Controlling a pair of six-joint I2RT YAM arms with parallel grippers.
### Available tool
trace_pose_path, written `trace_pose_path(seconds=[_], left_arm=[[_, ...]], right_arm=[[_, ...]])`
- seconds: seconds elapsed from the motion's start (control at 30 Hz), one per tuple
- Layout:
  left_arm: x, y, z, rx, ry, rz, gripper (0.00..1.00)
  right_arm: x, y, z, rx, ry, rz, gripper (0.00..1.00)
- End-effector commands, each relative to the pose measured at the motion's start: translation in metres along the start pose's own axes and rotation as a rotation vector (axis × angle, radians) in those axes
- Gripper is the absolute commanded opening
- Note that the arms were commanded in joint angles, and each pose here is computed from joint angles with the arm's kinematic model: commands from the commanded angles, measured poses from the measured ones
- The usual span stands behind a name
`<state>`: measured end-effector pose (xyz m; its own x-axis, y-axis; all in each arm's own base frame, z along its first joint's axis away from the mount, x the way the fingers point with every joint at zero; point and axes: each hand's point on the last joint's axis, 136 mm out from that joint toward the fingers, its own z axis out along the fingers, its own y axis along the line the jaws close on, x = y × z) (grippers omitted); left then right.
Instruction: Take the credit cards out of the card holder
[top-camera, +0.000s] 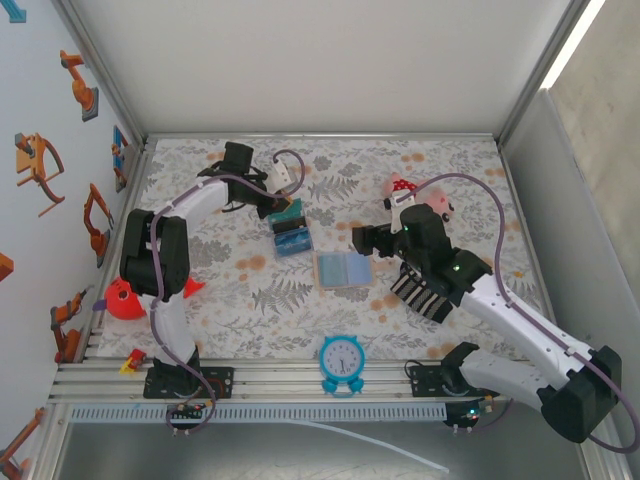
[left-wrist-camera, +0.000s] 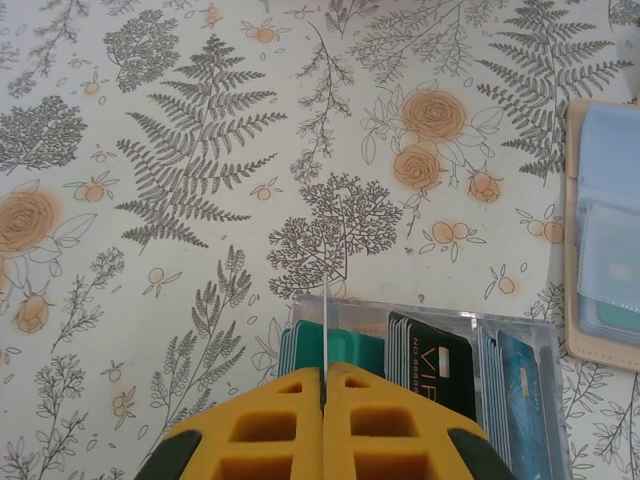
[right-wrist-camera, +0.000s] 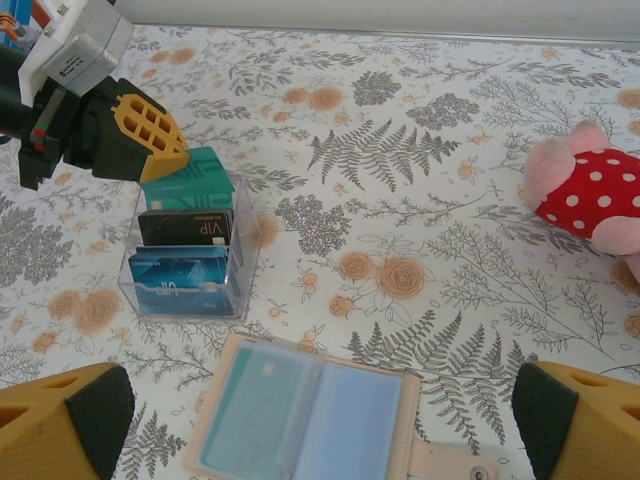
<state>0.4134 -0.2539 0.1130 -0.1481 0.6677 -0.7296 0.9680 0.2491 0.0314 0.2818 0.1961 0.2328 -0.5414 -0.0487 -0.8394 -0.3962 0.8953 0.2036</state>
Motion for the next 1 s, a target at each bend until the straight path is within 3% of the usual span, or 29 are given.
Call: trace_pose_path(seconds=[0.0,0.13,0.3,0.37,0.97], left_arm=[[0.004,-0.003,0.002,0.042,0.004,0.007,0.01],[0.006,-0.004,0.004,0.044,0.006,0.002,0.14],[0.011,-0.002,0.006,0.033,0.012,-0.003,0.17],[0.011,0.0,0.007,0.027,0.016,-0.004,0.32],[0.021,0.01,0.007,-0.036,0.074,0.016,0.32]], right_arm=[[-0.001,-0.001,-0.005,0.004,-0.014,0.016,0.98],[-0.003,0.001,-0.006,-0.002,-0.019,0.018,0.98],[-0.004,0.002,-0.006,-0.007,-0.022,0.02,1.0],[-0.004,0.002,-0.005,-0.009,-0.022,0.02,1.0],[-0.005,0.002,-0.004,-0.004,-0.018,0.023,1.0]])
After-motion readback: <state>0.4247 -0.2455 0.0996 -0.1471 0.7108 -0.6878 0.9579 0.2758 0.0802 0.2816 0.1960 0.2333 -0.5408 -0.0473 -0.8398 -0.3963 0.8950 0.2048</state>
